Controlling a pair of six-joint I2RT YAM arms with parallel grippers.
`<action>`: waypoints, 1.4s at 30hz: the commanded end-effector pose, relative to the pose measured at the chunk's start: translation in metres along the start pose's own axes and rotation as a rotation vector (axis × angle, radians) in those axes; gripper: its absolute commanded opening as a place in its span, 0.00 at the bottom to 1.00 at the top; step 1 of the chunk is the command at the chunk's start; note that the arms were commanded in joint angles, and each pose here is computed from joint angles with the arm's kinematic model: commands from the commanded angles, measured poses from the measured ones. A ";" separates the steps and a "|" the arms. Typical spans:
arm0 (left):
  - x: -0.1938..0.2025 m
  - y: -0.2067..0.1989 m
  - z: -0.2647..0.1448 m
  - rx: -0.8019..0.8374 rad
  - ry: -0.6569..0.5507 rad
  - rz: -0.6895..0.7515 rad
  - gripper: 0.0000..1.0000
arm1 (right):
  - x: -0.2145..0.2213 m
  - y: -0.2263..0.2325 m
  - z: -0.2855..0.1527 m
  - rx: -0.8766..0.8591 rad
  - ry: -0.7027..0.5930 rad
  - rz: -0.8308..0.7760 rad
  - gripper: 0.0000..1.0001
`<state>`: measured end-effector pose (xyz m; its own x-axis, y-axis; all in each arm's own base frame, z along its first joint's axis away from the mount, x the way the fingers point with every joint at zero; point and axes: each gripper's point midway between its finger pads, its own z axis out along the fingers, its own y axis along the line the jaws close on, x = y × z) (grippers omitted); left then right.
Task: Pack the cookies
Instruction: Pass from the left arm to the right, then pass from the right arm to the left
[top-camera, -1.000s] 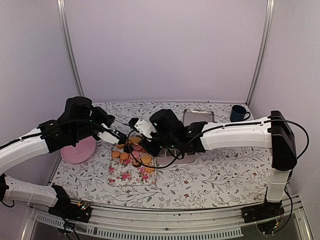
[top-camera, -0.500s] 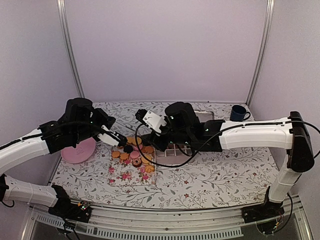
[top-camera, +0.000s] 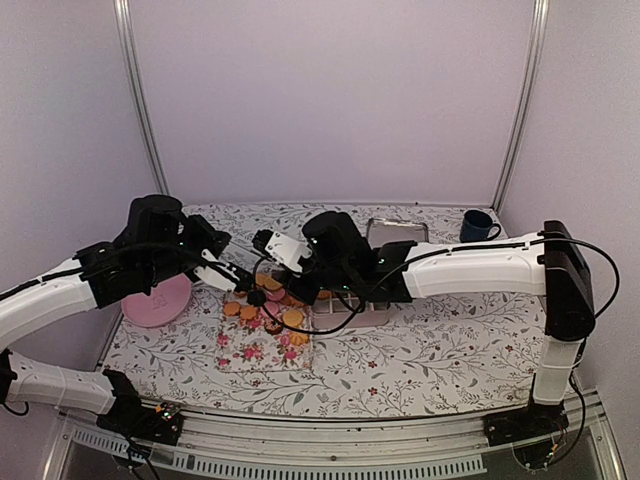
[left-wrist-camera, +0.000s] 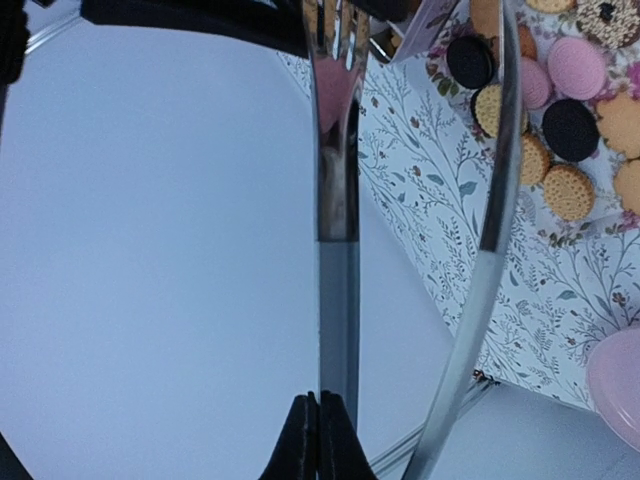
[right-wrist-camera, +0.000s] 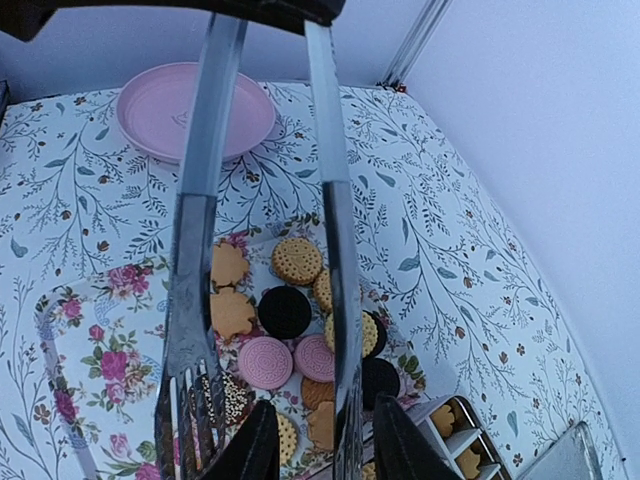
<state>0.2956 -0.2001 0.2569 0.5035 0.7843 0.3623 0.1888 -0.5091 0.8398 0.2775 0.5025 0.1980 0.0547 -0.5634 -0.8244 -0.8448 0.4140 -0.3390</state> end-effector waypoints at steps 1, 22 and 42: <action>-0.002 0.015 -0.007 -0.077 -0.013 0.001 0.00 | 0.004 -0.015 0.010 0.073 0.029 -0.014 0.28; 0.012 0.118 -0.064 -0.264 -0.241 -0.728 0.99 | -0.025 -0.071 -0.043 0.252 -0.291 0.343 0.00; -0.074 0.115 -0.144 0.460 -1.121 -1.536 0.76 | -0.122 -0.019 -0.116 -0.313 -0.827 0.523 0.00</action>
<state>0.1754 -0.2635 0.3829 0.0822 0.2185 -0.9724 0.9685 0.2127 0.1297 0.2533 0.4737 0.3236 -0.1167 0.2455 -0.9623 -0.9187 0.3415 0.1985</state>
